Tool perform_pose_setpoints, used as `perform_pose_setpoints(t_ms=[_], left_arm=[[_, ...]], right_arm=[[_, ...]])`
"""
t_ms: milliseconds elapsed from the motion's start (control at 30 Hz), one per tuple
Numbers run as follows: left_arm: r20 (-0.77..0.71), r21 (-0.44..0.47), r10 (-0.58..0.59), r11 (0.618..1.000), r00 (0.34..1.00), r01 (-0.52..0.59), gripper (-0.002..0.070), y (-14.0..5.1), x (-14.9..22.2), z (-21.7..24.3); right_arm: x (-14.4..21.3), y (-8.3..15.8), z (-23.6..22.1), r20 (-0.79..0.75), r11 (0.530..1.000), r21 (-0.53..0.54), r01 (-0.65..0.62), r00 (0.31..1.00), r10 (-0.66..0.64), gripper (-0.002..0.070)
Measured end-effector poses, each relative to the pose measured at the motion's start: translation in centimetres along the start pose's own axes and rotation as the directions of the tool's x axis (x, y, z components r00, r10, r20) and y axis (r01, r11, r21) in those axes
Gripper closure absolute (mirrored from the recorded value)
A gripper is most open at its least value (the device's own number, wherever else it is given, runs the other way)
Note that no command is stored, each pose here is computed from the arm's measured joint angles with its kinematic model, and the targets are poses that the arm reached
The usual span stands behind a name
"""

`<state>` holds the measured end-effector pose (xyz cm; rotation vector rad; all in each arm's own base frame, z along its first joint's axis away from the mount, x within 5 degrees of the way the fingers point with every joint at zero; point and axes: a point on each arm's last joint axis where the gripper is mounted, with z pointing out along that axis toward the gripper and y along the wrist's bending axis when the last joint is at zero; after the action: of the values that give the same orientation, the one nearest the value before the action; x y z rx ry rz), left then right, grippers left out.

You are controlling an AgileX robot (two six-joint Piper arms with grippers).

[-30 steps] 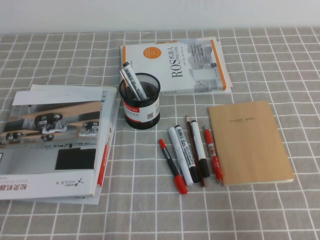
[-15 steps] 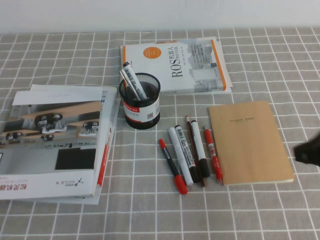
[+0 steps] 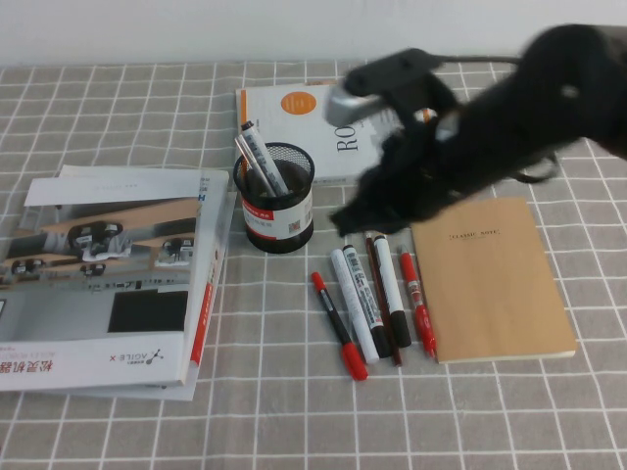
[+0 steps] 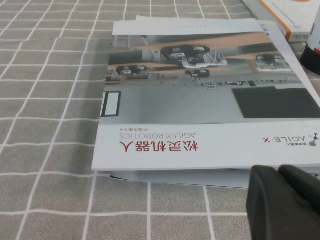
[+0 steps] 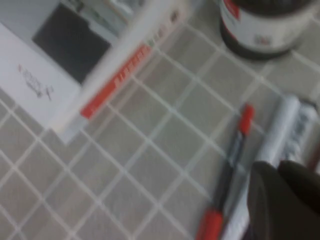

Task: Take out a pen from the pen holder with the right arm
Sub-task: 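Take a marker out of the pen holder and lay it on the table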

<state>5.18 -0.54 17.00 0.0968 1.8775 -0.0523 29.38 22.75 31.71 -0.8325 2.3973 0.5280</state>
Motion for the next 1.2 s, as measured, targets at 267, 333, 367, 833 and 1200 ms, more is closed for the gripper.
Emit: perform_pose_setpoints(t_ms=[267, 333, 367, 833, 1200], left_arm=[[0.0, 0.0, 0.0, 1.0, 1.0, 0.0, 0.0678, 0.0, 0.0, 0.0], [0.0, 0.0, 0.0, 1.0, 1.0, 0.0, 0.0678, 0.0, 0.0, 0.0], [0.0, 0.0, 0.0, 1.0, 1.0, 0.0, 0.0678, 0.0, 0.0, 0.0], [0.0, 0.0, 0.0, 1.0, 1.0, 0.0, 0.0678, 0.0, 0.0, 0.0], [0.0, 0.0, 0.0, 1.0, 1.0, 0.0, 0.0678, 0.0, 0.0, 0.0]], right_arm=[[-4.1, 0.4, 4.3, 0.051, 0.999, -0.019, 0.049, 0.998, -0.048, 0.0552], [-4.6, 0.2, 5.3, 0.085, 0.999, -0.013, 0.043, 0.996, -0.041, 0.0461], [-4.8, 0.1, 5.6, 0.101, 0.999, -0.01, 0.038, 0.994, -0.037, 0.0426], [-7.3, -1.8, 9.4, 0.428, 0.995, 0.101, 0.024, 0.901, -0.065, 0.0294], [-7.4, -0.9, 11.1, 0.481, 0.993, 0.112, 0.035, 0.872, -0.085, 0.0293]])
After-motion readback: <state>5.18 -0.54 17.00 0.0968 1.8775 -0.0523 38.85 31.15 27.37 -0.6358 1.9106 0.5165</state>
